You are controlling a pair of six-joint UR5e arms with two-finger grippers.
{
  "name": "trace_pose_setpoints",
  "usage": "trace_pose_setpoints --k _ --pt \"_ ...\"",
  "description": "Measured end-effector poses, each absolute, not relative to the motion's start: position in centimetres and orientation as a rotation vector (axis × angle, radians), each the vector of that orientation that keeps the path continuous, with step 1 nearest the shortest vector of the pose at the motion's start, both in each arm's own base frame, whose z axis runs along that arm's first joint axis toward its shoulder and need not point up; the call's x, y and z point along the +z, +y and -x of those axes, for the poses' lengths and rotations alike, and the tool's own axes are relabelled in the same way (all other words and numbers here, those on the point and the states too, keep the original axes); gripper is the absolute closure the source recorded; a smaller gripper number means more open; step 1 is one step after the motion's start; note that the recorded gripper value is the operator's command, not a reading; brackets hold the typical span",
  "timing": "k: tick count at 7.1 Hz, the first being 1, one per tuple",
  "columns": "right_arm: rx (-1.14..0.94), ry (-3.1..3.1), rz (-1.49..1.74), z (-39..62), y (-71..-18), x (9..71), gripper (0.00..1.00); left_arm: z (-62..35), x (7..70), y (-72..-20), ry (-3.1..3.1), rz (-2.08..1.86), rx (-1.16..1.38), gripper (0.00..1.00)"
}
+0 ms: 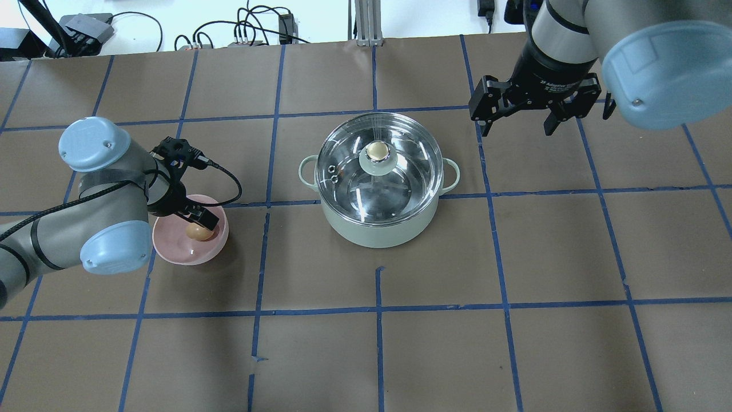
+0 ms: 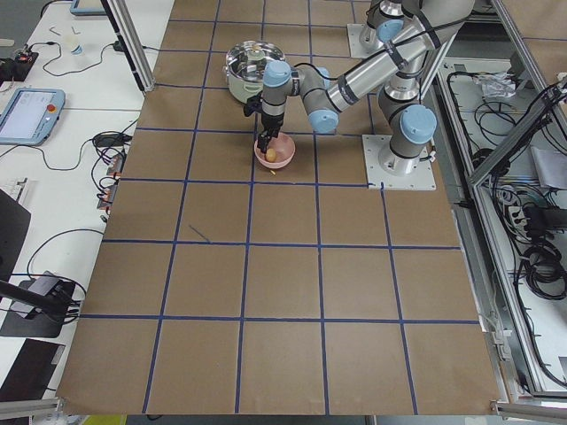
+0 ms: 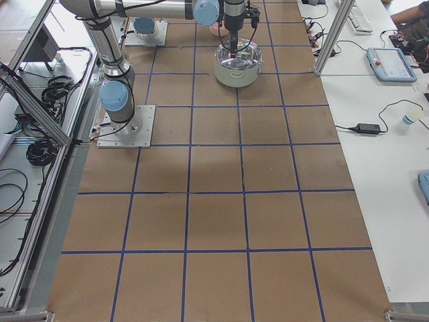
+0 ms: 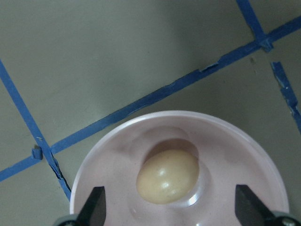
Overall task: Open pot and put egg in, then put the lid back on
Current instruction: 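Lower the left gripper into the bowl and close it on the egg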
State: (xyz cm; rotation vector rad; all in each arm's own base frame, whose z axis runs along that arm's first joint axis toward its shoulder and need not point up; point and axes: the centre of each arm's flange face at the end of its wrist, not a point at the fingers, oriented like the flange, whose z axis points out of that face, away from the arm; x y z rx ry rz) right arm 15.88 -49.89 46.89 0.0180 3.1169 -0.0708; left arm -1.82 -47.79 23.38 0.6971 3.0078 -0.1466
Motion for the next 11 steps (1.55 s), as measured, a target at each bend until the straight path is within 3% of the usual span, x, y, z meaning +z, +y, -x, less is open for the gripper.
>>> trace_pose_setpoints --k 9,11 --pt "-0.071 3.117 -0.018 -15.9 -49.9 46.9 0.00 1.1 20.7 -47.0 3.033 -0.661 -0.214 0.05" --pt "-0.071 3.117 -0.018 -15.9 -49.9 46.9 0.00 0.8 20.1 -46.7 3.048 -0.649 -0.185 0.10"
